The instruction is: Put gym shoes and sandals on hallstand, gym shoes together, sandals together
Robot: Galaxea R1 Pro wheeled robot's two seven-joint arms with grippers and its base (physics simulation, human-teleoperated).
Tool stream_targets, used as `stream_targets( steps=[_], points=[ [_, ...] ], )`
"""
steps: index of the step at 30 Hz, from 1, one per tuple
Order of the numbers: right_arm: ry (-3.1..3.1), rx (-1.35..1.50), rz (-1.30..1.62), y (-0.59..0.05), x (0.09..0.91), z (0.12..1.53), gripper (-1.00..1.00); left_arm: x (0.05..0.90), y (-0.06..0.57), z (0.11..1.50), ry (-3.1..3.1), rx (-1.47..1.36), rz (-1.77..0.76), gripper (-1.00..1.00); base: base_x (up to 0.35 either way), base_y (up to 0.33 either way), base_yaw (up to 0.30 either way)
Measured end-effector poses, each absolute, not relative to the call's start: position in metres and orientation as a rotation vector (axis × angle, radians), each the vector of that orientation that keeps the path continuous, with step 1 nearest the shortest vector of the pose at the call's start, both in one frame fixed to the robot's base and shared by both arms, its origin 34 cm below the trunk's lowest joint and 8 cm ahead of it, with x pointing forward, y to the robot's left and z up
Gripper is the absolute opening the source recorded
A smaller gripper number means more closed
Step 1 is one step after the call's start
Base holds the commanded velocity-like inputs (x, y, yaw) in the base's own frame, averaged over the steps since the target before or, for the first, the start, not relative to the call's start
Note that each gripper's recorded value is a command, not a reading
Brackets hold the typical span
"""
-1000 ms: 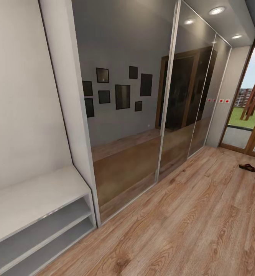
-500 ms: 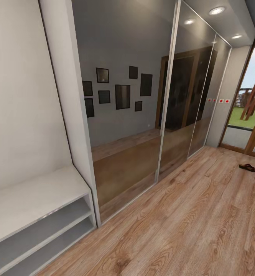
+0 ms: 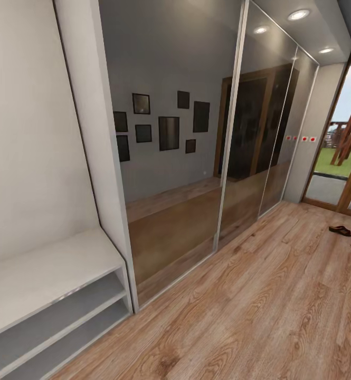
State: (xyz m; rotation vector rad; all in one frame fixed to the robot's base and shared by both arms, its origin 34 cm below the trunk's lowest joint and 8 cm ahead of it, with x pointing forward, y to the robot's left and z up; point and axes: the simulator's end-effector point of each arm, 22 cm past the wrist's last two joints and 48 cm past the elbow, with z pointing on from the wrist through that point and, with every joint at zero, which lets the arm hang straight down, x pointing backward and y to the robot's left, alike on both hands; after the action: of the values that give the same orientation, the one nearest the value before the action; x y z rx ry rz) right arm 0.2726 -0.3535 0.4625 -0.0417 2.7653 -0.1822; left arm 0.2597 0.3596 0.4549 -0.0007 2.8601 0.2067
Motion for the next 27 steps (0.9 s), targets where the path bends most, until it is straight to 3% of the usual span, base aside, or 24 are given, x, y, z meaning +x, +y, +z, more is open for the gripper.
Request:
stream_targets(
  steps=[2,3,5,16,27],
  points=[
    [2.418,-0.104,-0.264,-0.408,0.388,0.525,1.0,0.445,0.37,0.529,2.379,0.029,0.204,1.0,0.0,0.0,0.0],
    [2.287,-0.108,-0.203,-0.374,0.442,0.555,1.0,0.472,0.367,0.541,2.333,0.027,0.195,1.0,0.0,0.0,0.0],
    [2.286,-0.084,-0.144,-0.341,0.444,0.55,1.0,0.466,0.34,0.539,2.313,0.041,0.14,1.0,0.0,0.0,0.0],
    [2.288,-0.082,-0.126,-0.331,0.445,0.549,1.0,0.465,0.315,0.541,2.272,0.029,0.095,1.0,0.0,0.0,0.009],
    [2.301,-0.071,-0.121,-0.326,0.441,0.544,1.0,0.433,0.316,0.52,2.351,0.012,0.098,1.0,0.0,0.0,0.194]
  ],
)
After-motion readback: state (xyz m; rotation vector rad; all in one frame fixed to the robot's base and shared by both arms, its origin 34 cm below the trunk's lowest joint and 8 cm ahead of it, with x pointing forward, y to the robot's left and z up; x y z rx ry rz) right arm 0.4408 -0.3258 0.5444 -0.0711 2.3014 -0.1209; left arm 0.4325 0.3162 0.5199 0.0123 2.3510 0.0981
